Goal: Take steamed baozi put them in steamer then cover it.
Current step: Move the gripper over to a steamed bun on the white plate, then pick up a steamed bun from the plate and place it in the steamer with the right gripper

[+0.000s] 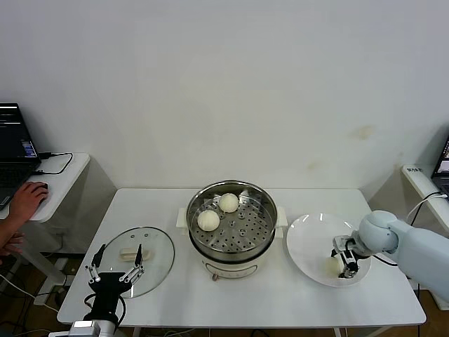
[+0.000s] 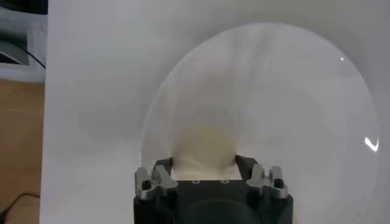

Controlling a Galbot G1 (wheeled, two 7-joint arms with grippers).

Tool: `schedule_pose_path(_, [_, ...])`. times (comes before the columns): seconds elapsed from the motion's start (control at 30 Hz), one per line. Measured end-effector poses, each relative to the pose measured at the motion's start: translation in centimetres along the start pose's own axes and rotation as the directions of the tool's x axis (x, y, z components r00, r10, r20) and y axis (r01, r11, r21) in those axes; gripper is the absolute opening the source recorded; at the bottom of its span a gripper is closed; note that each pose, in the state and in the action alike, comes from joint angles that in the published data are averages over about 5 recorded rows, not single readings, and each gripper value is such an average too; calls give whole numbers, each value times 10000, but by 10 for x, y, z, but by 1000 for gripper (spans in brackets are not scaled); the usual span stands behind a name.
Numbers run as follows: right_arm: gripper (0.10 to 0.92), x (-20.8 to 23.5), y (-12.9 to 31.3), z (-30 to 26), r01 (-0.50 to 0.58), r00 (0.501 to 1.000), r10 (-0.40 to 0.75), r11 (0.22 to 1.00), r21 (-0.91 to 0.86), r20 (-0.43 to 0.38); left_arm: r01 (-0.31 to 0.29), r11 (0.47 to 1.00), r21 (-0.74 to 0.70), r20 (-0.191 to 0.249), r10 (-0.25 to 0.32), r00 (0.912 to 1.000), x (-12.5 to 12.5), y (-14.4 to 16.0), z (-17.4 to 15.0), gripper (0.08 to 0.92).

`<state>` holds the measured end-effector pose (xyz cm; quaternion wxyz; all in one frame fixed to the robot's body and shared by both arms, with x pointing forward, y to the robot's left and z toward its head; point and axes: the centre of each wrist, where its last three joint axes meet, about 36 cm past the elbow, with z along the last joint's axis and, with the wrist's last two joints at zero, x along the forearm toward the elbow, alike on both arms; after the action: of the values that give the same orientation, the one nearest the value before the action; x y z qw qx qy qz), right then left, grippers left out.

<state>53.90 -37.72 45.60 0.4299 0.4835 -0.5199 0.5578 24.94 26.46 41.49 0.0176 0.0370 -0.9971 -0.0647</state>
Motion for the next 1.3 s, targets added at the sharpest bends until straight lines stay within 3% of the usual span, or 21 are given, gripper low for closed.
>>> schedule_pose_path(0.2, [553,5,-2,1,-119,9999,119,9999,-8,33,2,10000,-1,26,-2,10000,0,0,-1,823])
schedule_pose_path(0.43, [543,30,-10,4,-346,9992,346,9994,36,187,-28,10000,8,82,28,10000,-2,-1,-1,823])
schedule_pose_path(0.87, [546,149,-65,4,-1769,9796,1758,9842,29,979,-201,9998,-5,120,201,9997,-6,-3,0,823])
schedule_pose_path(1.1, [551,220,-105,-42,-2824,9475,2650,9560,799,1788,-190,9998,-8,187,190,9996,-9,-3,-1,823])
schedule_pose_path(1.3, [551,244,-126,-114,-3187,9270,2566,9234,2138,2736,-70,10000,-1,243,70,9997,-9,0,-2,823])
